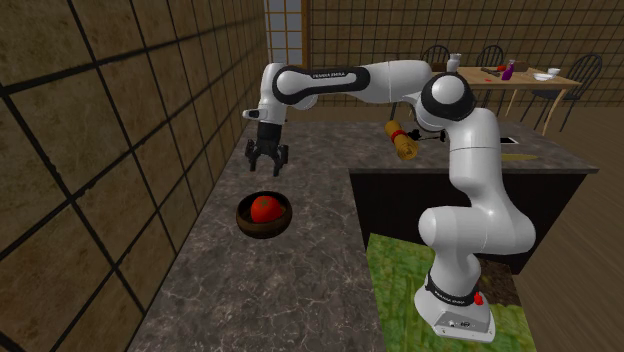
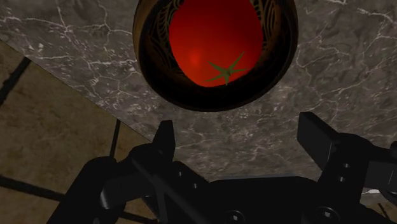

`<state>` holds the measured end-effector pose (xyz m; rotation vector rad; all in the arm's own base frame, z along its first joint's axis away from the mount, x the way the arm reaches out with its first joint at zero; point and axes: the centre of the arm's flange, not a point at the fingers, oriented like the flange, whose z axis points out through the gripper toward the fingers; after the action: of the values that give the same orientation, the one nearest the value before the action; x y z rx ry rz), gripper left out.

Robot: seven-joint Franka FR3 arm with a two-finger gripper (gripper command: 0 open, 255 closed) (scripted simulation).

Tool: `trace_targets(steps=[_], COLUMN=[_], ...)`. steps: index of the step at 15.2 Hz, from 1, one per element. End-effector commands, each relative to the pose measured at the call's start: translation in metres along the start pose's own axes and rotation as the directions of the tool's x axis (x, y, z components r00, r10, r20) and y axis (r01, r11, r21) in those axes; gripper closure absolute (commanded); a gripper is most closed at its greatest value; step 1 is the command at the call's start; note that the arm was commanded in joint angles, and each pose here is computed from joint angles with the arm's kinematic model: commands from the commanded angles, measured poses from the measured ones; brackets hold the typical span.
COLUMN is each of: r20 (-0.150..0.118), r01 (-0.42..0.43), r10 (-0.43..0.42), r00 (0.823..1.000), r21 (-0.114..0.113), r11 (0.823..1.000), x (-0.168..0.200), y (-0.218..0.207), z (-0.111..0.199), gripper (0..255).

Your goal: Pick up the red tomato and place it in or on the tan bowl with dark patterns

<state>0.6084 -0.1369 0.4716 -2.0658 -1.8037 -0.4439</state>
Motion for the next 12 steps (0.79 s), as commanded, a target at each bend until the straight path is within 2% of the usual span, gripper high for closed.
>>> trace_targets(steps=[1,5,12], r20=[0.000,0.000,0.000], r01=[0.000,0.000,0.000], r10=[0.000,0.000,0.000], r00=[1.000,1.000,1.000], r21=[0.000,0.000,0.000], r11=[1.000,1.000,1.000], x=[0.000,0.000,0.000], y=[0.000,0.000,0.000], z=[0.000,-0.050,-0.050], gripper=[0,0,0])
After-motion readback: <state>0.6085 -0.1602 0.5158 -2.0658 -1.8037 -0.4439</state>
